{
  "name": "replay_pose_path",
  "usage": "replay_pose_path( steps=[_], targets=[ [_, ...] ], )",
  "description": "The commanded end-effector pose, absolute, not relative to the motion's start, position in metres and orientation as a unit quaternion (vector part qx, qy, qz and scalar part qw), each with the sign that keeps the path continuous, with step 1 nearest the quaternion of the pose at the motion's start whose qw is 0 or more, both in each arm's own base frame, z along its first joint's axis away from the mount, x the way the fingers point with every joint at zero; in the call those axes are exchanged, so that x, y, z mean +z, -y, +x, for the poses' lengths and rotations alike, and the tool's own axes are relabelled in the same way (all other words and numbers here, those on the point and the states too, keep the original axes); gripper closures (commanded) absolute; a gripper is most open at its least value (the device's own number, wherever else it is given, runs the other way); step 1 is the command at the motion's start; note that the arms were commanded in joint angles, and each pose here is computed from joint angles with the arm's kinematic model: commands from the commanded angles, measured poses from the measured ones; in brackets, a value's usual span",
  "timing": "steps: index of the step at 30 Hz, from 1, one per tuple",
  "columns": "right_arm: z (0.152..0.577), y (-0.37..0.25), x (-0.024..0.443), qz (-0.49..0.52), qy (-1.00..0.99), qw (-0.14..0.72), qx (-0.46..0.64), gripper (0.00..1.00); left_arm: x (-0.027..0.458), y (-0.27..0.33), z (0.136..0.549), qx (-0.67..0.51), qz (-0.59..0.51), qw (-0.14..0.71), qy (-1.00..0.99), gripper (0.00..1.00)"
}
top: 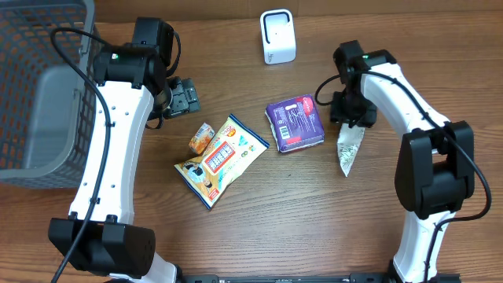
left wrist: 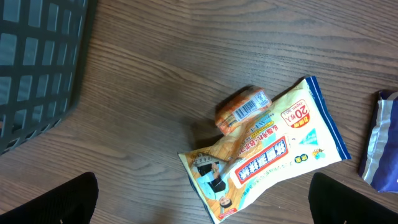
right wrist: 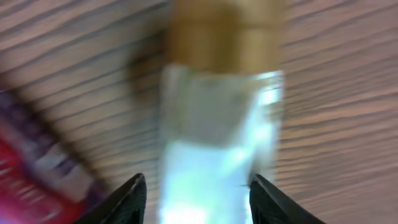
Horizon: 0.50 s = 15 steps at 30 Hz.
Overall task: Scan the item barcode
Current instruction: 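Reach the right gripper to the white tube and grasp it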
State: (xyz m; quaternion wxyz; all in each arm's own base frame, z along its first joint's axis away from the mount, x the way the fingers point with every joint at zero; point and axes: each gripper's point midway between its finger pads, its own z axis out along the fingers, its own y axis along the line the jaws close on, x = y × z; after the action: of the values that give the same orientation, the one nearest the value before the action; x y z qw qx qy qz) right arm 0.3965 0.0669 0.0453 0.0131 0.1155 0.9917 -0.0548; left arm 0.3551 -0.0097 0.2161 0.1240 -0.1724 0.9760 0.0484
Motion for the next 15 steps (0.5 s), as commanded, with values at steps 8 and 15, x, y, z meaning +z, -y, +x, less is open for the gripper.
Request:
replay_pose_path(
  steps=[8, 15],
  targets=[
    [0.397, -0.05, 0.082, 0.133, -0.988, 0.022, -0.078, 0.44, 0.217, 0.01, 0.357, 0.048, -0.167, 0.126, -0.977, 0.0],
    [0.386, -0.044, 0.093, 0.14, -0.986, -0.003, -0.085, 0.09, 0.217, 0.01, 0.358, 0.048, -0.167, 0.126, -0.977, 0.0]
  ],
)
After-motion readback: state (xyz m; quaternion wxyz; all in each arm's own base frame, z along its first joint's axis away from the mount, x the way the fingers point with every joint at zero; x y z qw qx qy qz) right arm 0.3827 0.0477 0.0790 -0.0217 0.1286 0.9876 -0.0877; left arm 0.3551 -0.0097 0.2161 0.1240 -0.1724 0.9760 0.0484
